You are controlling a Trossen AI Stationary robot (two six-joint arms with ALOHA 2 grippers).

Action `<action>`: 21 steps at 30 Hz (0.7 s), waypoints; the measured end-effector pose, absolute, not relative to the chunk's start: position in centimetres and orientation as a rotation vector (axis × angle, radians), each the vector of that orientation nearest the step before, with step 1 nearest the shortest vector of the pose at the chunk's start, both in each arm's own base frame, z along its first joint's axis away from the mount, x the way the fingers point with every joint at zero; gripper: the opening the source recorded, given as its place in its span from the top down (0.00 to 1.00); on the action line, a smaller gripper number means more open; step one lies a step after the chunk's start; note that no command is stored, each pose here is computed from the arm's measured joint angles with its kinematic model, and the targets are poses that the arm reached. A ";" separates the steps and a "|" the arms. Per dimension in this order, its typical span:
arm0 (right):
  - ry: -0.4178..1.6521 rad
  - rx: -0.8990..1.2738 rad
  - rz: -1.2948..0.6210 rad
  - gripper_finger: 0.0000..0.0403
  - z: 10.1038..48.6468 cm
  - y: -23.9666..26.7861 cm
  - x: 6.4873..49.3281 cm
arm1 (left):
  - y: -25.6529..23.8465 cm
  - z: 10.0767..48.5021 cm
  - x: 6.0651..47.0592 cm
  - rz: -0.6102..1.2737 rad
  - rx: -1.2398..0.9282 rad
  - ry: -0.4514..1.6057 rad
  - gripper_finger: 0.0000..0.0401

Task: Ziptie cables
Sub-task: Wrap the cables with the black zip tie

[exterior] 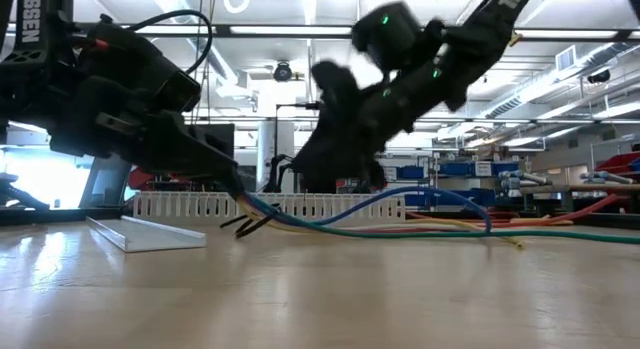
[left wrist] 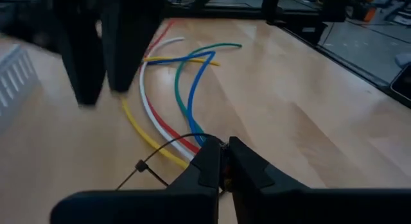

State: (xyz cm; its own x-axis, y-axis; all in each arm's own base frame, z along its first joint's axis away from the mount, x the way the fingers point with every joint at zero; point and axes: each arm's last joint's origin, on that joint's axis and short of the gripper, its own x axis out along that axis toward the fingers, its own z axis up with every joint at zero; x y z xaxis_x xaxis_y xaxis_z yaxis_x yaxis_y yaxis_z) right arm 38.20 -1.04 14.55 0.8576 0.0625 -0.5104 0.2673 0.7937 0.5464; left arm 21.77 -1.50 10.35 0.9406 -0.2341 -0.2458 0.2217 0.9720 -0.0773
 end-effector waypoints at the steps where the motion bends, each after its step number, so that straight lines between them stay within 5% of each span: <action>1: 0.557 0.658 -0.104 0.69 13.9 -0.9 38.7 | -1.6 10.3 21.8 -0.231 -0.048 0.263 0.96; 9: 0.577 0.693 0.015 0.69 12.7 -0.6 42.4 | -1.9 9.8 21.6 -0.189 -0.038 0.312 0.98; 21: 0.690 0.697 -0.027 0.78 12.3 -0.8 42.3 | -1.9 9.8 21.5 -0.173 -0.035 0.317 0.99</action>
State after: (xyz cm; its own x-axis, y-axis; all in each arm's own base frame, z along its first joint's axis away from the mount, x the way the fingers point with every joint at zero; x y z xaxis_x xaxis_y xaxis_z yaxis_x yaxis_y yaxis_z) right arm 42.35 -0.79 12.28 0.7802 0.1991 -0.5930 0.2442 0.7758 0.5818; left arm 21.55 -1.88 9.75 0.9354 -0.1745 -0.3075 0.1636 0.9846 -0.0612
